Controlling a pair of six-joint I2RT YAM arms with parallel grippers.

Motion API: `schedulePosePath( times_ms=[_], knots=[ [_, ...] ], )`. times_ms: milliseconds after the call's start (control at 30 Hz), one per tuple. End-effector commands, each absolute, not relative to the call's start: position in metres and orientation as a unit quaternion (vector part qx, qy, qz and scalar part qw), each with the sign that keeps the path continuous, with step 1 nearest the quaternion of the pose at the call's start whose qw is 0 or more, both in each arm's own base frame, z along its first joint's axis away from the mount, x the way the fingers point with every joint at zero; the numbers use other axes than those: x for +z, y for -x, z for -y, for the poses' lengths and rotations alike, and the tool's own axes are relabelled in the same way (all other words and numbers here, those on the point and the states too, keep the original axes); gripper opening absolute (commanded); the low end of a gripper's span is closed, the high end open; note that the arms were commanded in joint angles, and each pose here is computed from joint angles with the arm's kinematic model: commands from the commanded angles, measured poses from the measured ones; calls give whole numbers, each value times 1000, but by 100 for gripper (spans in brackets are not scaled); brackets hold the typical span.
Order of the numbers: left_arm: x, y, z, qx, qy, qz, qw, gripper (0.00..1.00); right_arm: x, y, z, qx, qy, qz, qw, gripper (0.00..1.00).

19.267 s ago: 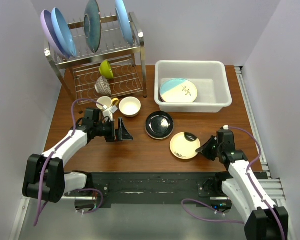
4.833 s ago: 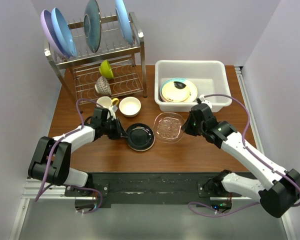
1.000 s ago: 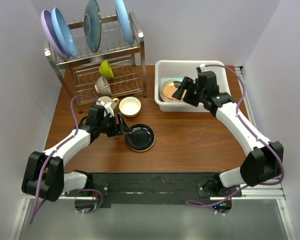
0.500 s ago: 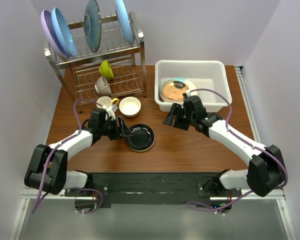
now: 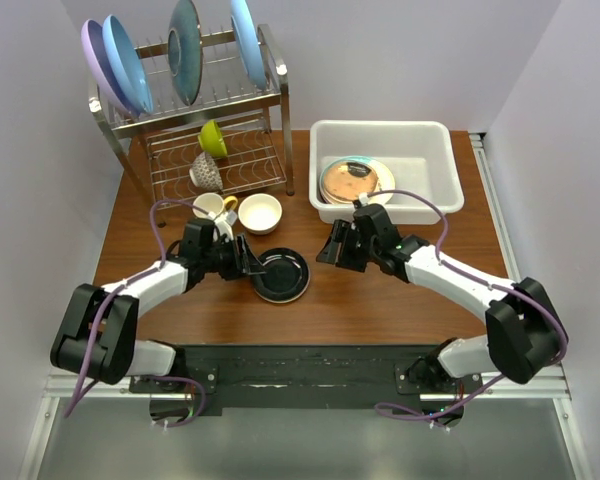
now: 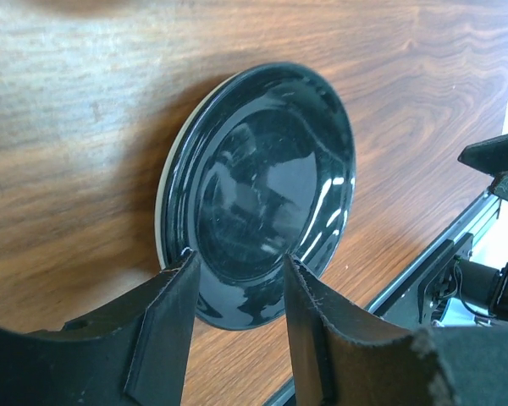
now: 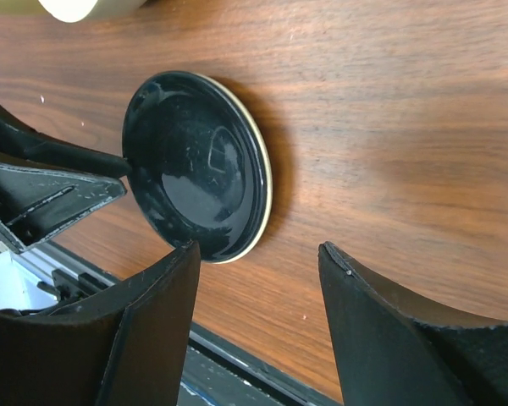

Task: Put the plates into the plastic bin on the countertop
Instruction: Pick up the plate at the center of the board.

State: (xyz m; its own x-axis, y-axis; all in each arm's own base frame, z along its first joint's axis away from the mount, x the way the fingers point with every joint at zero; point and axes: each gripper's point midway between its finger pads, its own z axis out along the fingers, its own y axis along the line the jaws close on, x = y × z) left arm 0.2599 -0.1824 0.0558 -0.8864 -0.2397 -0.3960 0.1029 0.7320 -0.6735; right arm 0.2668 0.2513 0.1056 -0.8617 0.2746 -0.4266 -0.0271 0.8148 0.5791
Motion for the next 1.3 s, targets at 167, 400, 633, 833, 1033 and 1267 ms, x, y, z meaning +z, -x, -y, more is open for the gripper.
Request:
schedulePosePath(
  times_ms=[167,400,633,833,1033,1267],
  knots=[
    [46,-256,191,-371,29,-900,227,49,103,-263,-272,320,-61,-912,250,61],
    [27,-246,206,-370,14,-908,197,48,98,-262,-285,325,-51,-913,243,59],
    [15,-236,219,-371,0,-912,175,46,72,-259,-292,308,-47,-924,221,55],
    [13,-235,224,-372,-6,-912,171,45,54,-258,-297,301,-45,-929,211,52],
    [14,-234,225,-372,-7,-913,171,45,46,-260,-306,305,-47,-928,207,42],
    [16,-235,226,-374,-9,-911,173,45,37,-263,-311,295,-46,-933,200,23]
  ],
)
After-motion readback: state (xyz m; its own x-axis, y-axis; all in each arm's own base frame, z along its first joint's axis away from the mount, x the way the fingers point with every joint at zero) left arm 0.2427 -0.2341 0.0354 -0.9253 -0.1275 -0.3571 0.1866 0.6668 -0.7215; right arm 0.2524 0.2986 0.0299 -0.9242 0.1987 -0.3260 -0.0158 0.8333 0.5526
